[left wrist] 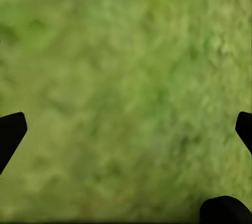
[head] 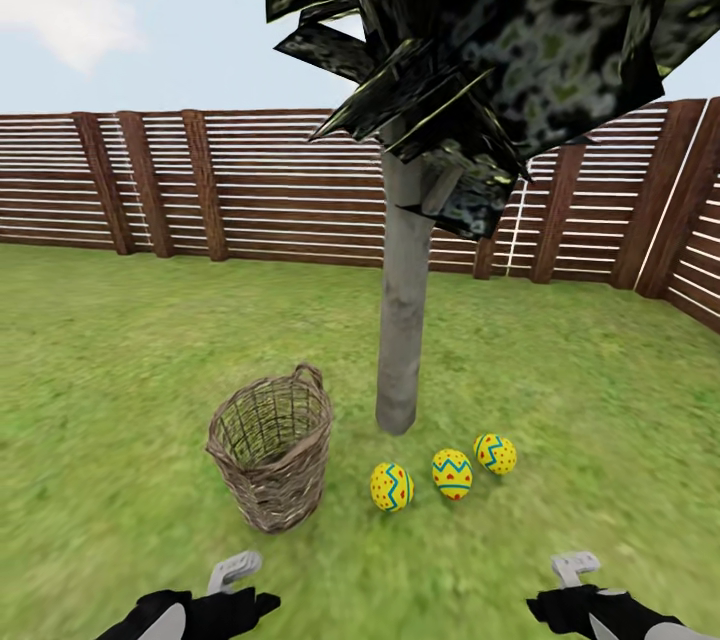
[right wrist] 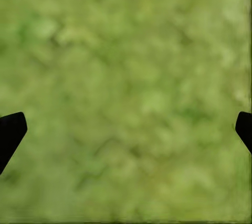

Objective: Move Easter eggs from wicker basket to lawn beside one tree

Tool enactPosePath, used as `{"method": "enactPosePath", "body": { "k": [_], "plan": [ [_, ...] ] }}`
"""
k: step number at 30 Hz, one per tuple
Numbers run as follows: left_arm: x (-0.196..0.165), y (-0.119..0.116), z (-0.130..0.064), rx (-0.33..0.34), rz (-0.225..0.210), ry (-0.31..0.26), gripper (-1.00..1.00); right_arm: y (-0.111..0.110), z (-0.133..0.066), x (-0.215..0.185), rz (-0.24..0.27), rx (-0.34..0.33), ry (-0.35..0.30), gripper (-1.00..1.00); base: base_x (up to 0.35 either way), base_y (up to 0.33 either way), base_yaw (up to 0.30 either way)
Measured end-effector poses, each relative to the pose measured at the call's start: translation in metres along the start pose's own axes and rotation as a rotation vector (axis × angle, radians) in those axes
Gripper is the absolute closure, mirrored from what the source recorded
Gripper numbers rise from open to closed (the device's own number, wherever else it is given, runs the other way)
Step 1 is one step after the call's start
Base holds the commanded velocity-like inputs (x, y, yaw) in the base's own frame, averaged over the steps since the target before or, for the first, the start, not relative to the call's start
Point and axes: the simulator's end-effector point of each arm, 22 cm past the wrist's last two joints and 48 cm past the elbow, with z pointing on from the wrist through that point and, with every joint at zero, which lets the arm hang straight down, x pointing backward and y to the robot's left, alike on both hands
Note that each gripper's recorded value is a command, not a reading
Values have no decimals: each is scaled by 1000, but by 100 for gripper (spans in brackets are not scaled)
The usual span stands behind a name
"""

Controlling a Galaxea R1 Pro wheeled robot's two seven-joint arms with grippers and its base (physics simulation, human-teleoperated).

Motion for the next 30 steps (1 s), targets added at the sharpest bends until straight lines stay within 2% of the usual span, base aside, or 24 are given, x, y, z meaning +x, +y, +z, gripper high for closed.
{"method": "enactPosePath", "body": {
  "k": [8,20,30],
  "plan": [
    [-1,-9,-7,-1,-9,18,-100,-1,-10,12,1,22,41,-100,-146,0,1],
    [2,0,-21,-43,-37,55,-100,-2,-26,12,1,18,72,-100,-9,0,0],
    [-3,-5,-34,-52,-43,70,-100,-3,-40,8,0,17,91,-100,0,0,0]
  ]
}}
